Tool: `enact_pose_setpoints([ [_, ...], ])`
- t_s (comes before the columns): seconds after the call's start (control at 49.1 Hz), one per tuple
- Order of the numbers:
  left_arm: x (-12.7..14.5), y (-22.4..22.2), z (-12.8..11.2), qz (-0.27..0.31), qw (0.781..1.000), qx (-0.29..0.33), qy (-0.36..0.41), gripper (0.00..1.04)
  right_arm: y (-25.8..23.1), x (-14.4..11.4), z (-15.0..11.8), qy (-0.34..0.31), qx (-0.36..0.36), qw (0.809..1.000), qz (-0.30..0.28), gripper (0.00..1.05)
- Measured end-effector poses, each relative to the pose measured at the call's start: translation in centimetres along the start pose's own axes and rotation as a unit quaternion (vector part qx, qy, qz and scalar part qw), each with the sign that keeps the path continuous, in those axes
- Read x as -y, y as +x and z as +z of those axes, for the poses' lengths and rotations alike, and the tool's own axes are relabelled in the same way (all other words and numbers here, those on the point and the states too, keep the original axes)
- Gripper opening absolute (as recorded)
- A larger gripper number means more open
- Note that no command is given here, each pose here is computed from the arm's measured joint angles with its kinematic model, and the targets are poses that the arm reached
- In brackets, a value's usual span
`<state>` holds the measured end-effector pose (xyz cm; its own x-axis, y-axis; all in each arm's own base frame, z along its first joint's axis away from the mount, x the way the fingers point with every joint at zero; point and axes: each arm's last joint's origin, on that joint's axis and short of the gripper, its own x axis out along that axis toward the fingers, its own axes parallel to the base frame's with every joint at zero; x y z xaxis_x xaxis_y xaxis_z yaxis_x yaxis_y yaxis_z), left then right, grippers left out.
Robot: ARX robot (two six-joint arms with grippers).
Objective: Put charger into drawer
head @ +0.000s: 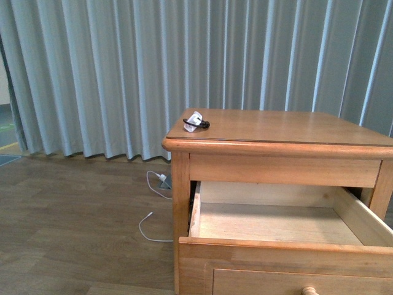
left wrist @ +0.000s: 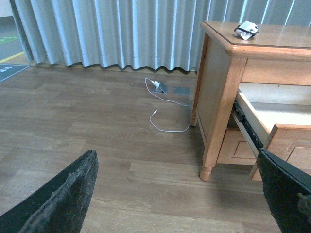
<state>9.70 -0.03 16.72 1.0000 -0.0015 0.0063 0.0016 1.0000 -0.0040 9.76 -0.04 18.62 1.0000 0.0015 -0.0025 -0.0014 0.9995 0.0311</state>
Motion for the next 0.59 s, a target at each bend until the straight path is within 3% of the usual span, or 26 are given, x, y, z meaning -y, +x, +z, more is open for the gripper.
enact_pose_setpoints([
  [0.081,-0.01,0.0,0.0,0.001,1.0,0.0,0.0,0.99,0.01,0.0,-0.05,-0.005,-0.001,1.0,-0.002,0.99],
  [0.591,-0.01,0.0,0.0,0.001,1.0,0.0,0.0,0.99,0.0,-0.01,-0.04,-0.013,0.0,1.0,-0.002,0.97],
])
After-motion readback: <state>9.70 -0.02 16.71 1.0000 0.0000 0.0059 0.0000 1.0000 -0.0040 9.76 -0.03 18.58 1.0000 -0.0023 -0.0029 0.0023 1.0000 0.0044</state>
